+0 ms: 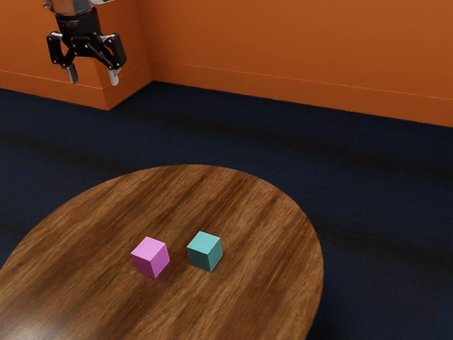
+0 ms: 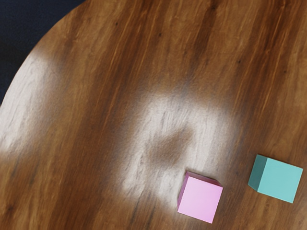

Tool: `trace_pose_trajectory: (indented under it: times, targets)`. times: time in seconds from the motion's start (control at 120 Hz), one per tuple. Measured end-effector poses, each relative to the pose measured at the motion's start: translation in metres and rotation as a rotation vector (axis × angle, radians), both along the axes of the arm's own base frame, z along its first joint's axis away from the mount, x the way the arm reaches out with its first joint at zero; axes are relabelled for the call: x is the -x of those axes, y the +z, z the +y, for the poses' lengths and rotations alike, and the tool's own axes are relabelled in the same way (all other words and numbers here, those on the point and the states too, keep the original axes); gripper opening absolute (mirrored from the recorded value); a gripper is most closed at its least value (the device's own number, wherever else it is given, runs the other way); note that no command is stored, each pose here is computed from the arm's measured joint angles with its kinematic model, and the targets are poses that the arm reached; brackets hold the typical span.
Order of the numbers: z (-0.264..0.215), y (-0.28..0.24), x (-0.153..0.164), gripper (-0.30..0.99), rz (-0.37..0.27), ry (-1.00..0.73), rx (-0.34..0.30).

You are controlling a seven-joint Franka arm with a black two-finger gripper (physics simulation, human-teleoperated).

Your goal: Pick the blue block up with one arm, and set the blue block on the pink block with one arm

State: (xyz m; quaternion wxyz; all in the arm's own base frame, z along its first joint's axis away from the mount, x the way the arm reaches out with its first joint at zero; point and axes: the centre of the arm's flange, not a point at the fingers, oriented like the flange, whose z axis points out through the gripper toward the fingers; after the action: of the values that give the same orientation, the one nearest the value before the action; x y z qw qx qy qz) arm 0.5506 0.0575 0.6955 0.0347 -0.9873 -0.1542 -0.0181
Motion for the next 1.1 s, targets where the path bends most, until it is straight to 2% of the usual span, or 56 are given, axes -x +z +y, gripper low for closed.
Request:
trace_pose_trajectory:
  times: [0.142,0.225,0.283,0.508,0.65,0.758,0.808,0.908,0.95,1.042,1.1]
  targets:
    - [0.0,0.002,0.0,0.69,-0.003,0.002,0.002]
    - [-0.003,0.072,0.022,0.69,-0.132,0.006,-0.001]
    - [-0.01,0.096,0.035,0.69,-0.169,-0.001,-0.002]
    - [-0.056,0.113,0.045,0.69,-0.186,-0.084,0.009]
    - [-0.066,0.112,0.044,0.69,-0.186,-0.102,0.011]
    - [-0.056,0.108,0.044,0.69,-0.171,-0.08,0.008]
    - [-0.048,0.1,0.047,0.69,-0.141,-0.057,0.003]
    - [-0.037,0.07,0.082,0.69,-0.066,0.008,-0.031]
    - [-0.049,0.038,0.089,0.69,-0.036,-0.007,-0.006]
    - [-0.059,-0.057,0.09,0.69,0.063,0.0,0.108]
    - [-0.076,-0.093,0.086,0.69,0.095,-0.014,0.132]
